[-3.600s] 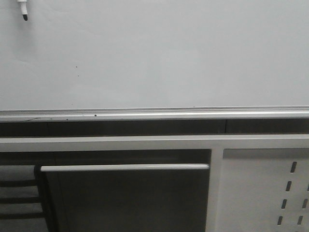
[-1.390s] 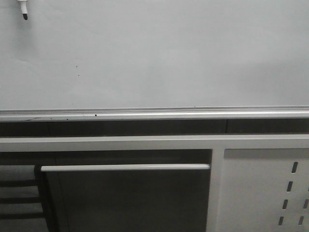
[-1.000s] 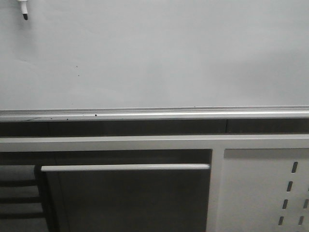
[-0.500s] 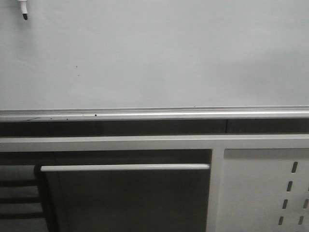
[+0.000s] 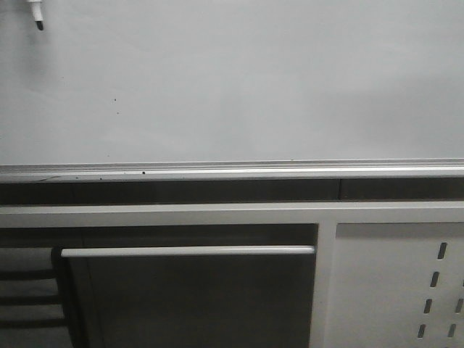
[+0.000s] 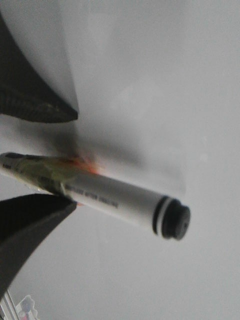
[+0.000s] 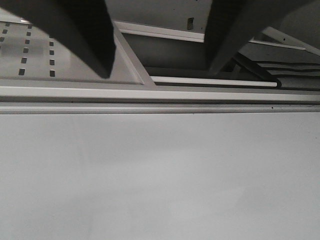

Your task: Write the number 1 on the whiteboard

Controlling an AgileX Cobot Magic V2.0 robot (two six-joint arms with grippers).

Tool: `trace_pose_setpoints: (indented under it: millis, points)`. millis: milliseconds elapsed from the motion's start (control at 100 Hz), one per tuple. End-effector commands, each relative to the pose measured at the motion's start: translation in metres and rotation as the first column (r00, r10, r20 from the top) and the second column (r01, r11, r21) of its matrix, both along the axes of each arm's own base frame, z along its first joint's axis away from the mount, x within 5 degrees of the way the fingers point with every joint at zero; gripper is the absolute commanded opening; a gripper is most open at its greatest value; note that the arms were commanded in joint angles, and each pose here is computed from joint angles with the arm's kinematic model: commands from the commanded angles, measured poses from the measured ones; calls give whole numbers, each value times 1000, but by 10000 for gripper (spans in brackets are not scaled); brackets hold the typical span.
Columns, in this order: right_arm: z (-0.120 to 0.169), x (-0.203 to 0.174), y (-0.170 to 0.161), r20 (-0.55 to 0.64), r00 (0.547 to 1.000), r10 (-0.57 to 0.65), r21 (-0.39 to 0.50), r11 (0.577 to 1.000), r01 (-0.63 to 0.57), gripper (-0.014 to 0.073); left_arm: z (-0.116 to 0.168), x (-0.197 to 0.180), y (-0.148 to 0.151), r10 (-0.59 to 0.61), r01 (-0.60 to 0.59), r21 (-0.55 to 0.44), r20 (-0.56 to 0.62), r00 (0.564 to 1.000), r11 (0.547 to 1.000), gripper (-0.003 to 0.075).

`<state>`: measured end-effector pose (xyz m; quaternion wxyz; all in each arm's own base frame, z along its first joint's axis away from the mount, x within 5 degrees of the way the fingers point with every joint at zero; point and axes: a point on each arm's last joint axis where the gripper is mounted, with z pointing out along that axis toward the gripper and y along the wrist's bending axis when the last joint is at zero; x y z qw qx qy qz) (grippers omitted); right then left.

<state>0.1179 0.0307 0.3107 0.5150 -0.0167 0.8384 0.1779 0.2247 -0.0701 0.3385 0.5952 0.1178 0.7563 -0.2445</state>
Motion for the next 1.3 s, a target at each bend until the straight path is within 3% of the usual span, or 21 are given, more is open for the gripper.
trace_pose_setpoints:
  millis: [0, 130, 260, 400, 540, 650, 740, 910, 1100, 1290]
  points:
    - [16, 5, -2, 84, 996, -30, 17, 999, 28, 362, 18, -1, -3, -20, 22, -44, 48, 999, 999, 170]
    - [16, 5, -2, 84, 996, -30, 17, 999, 28, 362, 17, 0, -3, -23, 25, -28, 52, 998, 999, -24]
    - [16, 5, -2, 84, 996, -30, 17, 999, 28, 362, 17, -3, -7, -77, 78, -21, 60, 995, 997, -20]
    - [14, 4, 0, 57, 998, -13, 27, 1000, 12, 362, 17, -12, -19, -239, 239, 6, 75, 968, 971, -20]
    - [20, 3, 8, 33, 995, 91, 10, 996, -92, 362, 13, -25, -39, -392, 386, 85, 67, 918, 919, -20]
    - [35, 9, 17, 15, 975, 220, -4, 976, -219, 362, 7, -41, -63, -517, 500, 185, 51, 855, 846, -20]
    - [51, 14, 26, -4, 941, 338, -7, 941, -339, 362, 4, -54, -81, -581, 550, 268, 49, 812, 791, -20]
    - [78, 34, 39, -51, 850, 525, 10, 851, -525, 362, -2, -70, -110, -630, 564, 377, 69, 774, 735, -20]
    - [99, 51, 51, -96, 749, 656, 19, 753, -657, 362, -19, -78, -138, -680, 619, 399, 16, 733, 676, -20]
    - [102, 65, 71, -154, 646, 747, 17, 656, -755, 362, -26, -77, -156, -693, 635, 408, -7, 721, 657, -20]
